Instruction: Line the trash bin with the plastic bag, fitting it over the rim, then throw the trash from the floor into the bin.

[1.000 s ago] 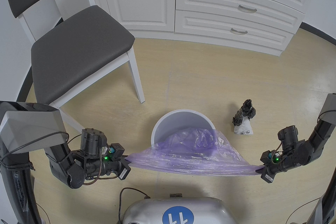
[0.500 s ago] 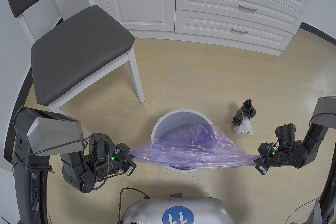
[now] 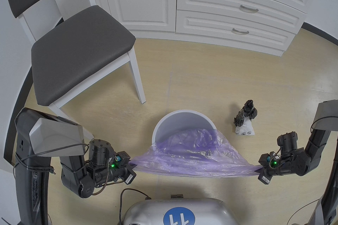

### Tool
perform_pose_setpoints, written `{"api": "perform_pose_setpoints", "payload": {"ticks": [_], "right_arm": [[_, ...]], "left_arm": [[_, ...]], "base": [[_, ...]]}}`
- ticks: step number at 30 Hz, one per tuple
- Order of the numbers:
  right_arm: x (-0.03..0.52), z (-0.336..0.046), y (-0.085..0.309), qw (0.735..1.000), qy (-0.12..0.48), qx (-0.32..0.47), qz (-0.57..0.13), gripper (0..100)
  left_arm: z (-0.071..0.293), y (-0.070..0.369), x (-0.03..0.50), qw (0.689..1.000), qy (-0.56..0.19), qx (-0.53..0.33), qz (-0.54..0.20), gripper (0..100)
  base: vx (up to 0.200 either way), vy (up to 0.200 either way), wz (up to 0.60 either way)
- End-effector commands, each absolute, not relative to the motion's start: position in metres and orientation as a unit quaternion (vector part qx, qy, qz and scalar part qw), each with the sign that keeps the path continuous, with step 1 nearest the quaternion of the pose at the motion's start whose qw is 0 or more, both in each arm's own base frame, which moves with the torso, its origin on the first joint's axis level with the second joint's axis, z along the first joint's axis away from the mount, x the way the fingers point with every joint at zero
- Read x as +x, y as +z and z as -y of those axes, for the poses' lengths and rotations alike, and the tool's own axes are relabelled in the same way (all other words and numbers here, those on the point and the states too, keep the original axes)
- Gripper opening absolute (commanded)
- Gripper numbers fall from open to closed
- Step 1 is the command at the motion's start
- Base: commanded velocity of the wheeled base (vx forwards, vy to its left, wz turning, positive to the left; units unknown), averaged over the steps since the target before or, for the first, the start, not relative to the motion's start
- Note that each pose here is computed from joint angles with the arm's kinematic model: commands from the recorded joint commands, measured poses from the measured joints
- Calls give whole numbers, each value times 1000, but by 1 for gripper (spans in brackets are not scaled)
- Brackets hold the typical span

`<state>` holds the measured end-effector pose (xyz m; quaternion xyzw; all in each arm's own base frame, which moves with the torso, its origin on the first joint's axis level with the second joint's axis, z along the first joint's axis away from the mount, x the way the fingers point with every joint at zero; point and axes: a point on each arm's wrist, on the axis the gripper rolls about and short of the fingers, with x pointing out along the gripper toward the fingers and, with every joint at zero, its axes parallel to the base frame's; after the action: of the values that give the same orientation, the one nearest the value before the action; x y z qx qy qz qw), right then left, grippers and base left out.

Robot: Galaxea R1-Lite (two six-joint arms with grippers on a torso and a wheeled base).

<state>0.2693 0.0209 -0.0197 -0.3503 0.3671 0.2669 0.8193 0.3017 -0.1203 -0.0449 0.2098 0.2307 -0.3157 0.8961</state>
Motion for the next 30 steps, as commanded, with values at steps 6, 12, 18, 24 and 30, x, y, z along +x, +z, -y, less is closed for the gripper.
{"api": "perform_pose_setpoints", "payload": {"ticks": [6, 12, 18, 24, 30], "right_arm": [[256, -17, -13, 811, 272, -366, -366, 0], [253, -18, -15, 805, 278, -372, -369, 0], [265, -20, -33, 799, 282, -365, -385, 0], [284, -20, -37, 822, 260, -335, -380, 0], [291, -20, -25, 863, 226, -315, -324, 0]], "left_arm": [[116, -38, 287, 884, -337, 227, -232, 0], [115, -40, 284, 878, -349, 228, -235, 0], [119, -64, 294, 875, -346, 228, -250, 0], [127, -75, 320, 904, -284, 208, -241, 0], [138, -57, 334, 932, -251, 154, -213, 0]], "base": [[0, 0, 0], [0, 0, 0], [0, 0, 0], [0, 0, 0], [0, 0, 0]]}}
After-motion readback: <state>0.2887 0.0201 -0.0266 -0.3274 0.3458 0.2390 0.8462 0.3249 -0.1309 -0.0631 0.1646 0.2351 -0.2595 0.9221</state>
